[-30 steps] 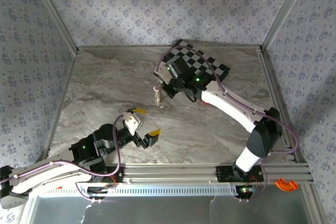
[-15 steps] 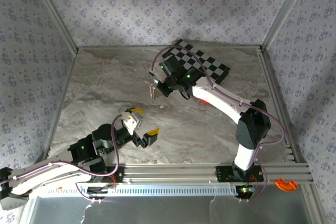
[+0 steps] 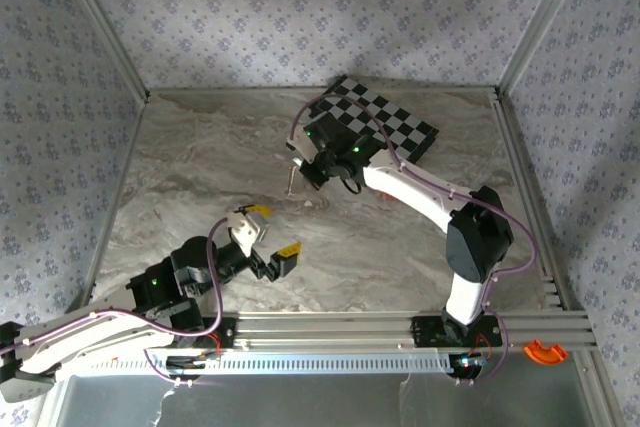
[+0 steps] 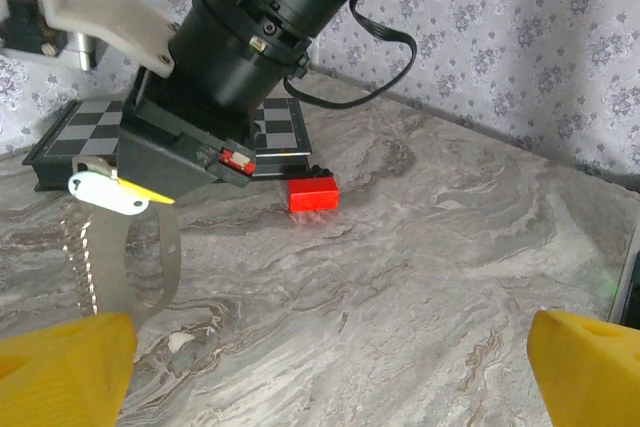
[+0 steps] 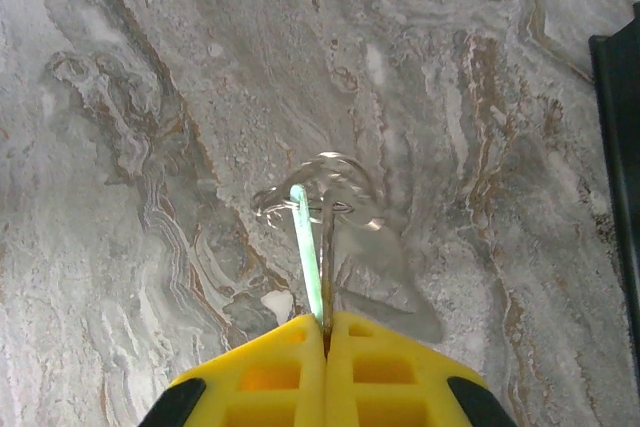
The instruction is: Put the keys on the keyring
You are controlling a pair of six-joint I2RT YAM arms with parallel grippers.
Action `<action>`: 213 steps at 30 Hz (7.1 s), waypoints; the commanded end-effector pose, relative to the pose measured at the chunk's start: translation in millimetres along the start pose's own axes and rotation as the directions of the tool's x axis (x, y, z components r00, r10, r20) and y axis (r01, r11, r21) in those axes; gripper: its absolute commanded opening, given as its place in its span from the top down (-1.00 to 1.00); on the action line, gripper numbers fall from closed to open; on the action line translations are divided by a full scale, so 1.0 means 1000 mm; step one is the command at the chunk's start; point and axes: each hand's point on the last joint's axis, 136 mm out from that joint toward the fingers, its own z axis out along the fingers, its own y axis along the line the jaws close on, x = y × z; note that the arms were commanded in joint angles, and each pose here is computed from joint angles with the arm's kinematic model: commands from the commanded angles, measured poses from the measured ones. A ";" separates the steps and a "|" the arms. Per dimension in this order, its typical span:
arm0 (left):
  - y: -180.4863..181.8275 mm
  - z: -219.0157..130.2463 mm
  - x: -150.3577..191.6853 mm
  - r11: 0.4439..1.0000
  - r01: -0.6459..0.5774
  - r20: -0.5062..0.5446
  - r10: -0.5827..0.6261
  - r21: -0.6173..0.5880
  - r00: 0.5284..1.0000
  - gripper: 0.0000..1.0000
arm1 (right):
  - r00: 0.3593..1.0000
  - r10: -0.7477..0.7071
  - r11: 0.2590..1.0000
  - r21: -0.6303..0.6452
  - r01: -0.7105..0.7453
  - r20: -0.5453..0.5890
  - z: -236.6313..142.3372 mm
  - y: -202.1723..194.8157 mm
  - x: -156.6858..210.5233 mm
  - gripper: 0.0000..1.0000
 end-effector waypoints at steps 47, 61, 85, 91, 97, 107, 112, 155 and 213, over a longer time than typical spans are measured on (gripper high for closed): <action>0.013 -0.009 -0.001 0.998 0.041 0.048 -0.039 -0.042 0.998 -0.99 | 0.963 0.129 0.988 -0.048 -0.144 -0.237 -0.005 0.029 0.142 1.00; 0.016 -0.011 0.003 0.998 0.044 0.049 -0.042 -0.055 0.998 -0.99 | 0.917 0.179 0.960 -0.141 -0.243 -0.357 0.001 0.070 0.191 1.00; 0.027 -0.020 0.006 0.993 0.058 0.062 -0.051 -0.103 0.997 -0.99 | 0.919 0.201 0.955 -0.142 -0.261 -0.339 -0.013 0.075 0.199 0.83; 0.030 -0.020 0.006 0.991 0.064 0.062 -0.057 -0.120 0.996 -0.99 | 0.946 0.153 0.970 -0.140 -0.199 -0.284 -0.023 0.077 0.189 0.66; 0.038 -0.023 0.009 0.984 0.063 0.050 -0.056 -0.167 0.997 -0.99 | 0.965 0.156 0.979 -0.094 -0.178 -0.209 -0.039 0.067 0.178 0.53; 0.058 -0.037 0.002 0.957 0.062 0.020 -0.059 -0.283 0.998 -0.99 | 0.983 0.184 0.982 0.027 -0.185 0.029 -0.086 0.037 0.161 0.11; 0.079 -0.049 0.003 0.914 0.003 -0.044 -0.023 -0.407 0.999 -0.99 | 0.961 0.230 0.967 0.077 -0.244 0.152 -0.112 0.017 0.158 -0.60; 0.208 -0.084 0.071 0.477 -0.151 -0.165 0.013 -0.866 0.986 -0.99 | 0.703 0.438 0.441 0.548 -0.711 0.560 -0.174 -0.152 0.280 -0.99; 0.326 -0.046 0.103 0.362 -0.042 -0.087 -0.109 -0.931 0.990 -0.99 | 0.719 0.339 0.308 0.651 -0.694 0.607 -0.123 -0.236 0.284 -0.99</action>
